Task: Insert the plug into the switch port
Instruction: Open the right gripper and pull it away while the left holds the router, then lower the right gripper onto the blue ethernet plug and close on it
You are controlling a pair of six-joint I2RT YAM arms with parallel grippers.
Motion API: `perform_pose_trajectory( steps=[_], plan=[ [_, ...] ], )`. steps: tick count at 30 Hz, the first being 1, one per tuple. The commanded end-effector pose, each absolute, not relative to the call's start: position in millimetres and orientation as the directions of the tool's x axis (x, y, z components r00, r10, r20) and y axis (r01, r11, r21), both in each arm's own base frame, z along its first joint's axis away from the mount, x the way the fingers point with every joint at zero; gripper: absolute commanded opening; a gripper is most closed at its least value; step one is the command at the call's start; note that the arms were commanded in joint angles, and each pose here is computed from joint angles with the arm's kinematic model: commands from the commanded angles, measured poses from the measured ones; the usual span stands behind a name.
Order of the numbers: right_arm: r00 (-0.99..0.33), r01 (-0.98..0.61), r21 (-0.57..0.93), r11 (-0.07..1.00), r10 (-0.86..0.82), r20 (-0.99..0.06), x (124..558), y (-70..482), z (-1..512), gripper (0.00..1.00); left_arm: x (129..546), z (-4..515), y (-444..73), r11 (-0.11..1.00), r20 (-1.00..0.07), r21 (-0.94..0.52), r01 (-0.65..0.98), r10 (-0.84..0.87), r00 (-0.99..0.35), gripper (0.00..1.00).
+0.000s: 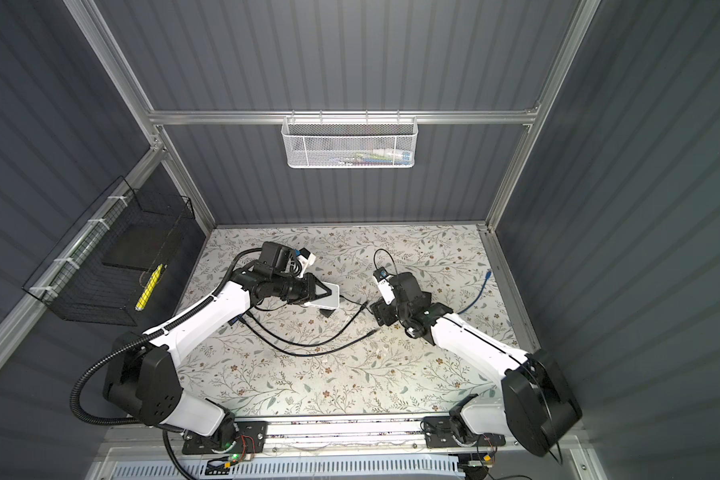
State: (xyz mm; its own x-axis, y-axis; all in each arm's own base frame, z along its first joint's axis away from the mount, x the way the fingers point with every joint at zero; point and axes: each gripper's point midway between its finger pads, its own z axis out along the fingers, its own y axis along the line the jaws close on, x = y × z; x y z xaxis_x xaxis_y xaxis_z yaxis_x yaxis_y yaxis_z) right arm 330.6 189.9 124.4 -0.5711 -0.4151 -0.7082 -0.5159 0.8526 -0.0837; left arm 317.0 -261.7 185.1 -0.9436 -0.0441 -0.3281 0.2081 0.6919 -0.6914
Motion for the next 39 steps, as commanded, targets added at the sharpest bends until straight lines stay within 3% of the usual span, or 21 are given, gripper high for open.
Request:
perform_pose_trajectory(
  steps=[1, 7, 14, 21, 32, 39],
  plan=[
    [-0.689, -0.382, -0.154, 0.911, -0.392, -0.609, 343.6, 158.7, 109.9, 0.81, 335.6, 208.5, -249.1, 0.697, -0.382, -0.702, 0.147, -0.194, -0.903, 0.00],
    [-0.799, -0.333, -0.197, 0.922, -0.387, -0.459, 355.5, 141.8, 79.2, 0.77, 370.1, 242.5, -254.4, 0.635, -0.416, -0.764, 0.116, -0.347, -0.841, 0.00],
    [-0.841, -0.285, -0.187, 0.940, -0.338, -0.421, 367.6, 125.8, 76.6, 0.74, 424.5, 260.1, -257.9, 0.622, -0.455, -0.777, 0.094, -0.453, -0.767, 0.00],
    [-0.832, -0.325, -0.177, 0.929, -0.370, -0.414, 365.2, 125.5, 70.1, 0.72, 470.3, 252.0, -279.7, 0.561, -0.415, -0.824, 0.076, -0.508, -0.755, 0.00],
    [-0.825, -0.369, -0.159, 0.916, -0.401, -0.399, 394.4, 132.3, 52.0, 0.66, 476.7, 223.3, -283.1, 0.556, -0.370, -0.831, 0.024, -0.520, -0.770, 0.00],
    [-0.813, -0.405, -0.162, 0.900, -0.436, -0.386, 417.5, 134.0, 44.1, 0.66, 469.0, 226.8, -272.9, 0.595, -0.395, -0.804, 0.014, -0.516, -0.760, 0.00]
  ],
)
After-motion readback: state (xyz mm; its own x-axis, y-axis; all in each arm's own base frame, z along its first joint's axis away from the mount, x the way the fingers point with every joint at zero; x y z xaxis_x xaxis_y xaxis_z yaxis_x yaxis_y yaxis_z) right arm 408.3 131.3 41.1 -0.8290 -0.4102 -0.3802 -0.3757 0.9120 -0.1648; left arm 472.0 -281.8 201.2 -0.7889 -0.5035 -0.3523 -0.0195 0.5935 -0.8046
